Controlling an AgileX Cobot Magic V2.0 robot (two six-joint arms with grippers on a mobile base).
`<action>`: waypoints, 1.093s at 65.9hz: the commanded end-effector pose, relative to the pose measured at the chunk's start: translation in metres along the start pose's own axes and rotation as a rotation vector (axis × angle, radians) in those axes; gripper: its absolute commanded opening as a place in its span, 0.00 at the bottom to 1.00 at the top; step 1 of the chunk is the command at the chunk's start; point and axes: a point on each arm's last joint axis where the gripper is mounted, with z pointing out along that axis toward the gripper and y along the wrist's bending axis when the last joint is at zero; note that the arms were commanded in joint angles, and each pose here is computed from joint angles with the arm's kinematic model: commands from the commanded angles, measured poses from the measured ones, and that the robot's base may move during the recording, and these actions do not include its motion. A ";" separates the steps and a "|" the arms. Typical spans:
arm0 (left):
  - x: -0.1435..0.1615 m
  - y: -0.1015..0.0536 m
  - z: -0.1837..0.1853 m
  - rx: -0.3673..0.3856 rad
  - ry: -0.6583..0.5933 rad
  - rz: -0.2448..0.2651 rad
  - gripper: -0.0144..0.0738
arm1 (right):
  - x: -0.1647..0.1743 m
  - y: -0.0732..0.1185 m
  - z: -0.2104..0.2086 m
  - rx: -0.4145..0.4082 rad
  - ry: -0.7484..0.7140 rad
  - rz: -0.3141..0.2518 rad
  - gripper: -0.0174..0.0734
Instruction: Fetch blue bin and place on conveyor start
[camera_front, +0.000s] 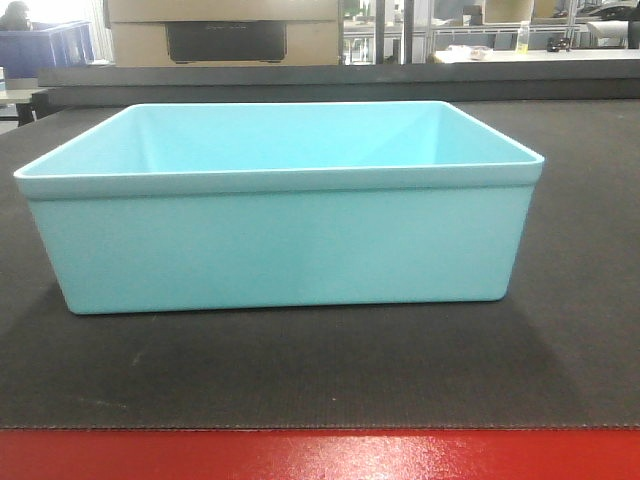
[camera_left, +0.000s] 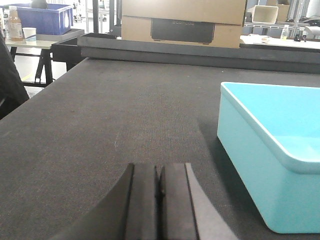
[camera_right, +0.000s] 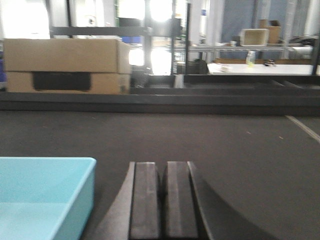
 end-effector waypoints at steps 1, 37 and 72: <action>-0.003 0.000 -0.001 -0.002 -0.032 -0.004 0.04 | 0.015 -0.004 -0.008 0.046 -0.011 -0.008 0.01; -0.003 0.000 -0.001 -0.002 -0.034 -0.004 0.04 | 0.092 -0.008 -0.026 0.072 -0.024 0.030 0.01; -0.003 0.000 -0.001 -0.002 -0.034 -0.004 0.04 | 0.092 -0.008 -0.026 0.072 -0.027 0.030 0.01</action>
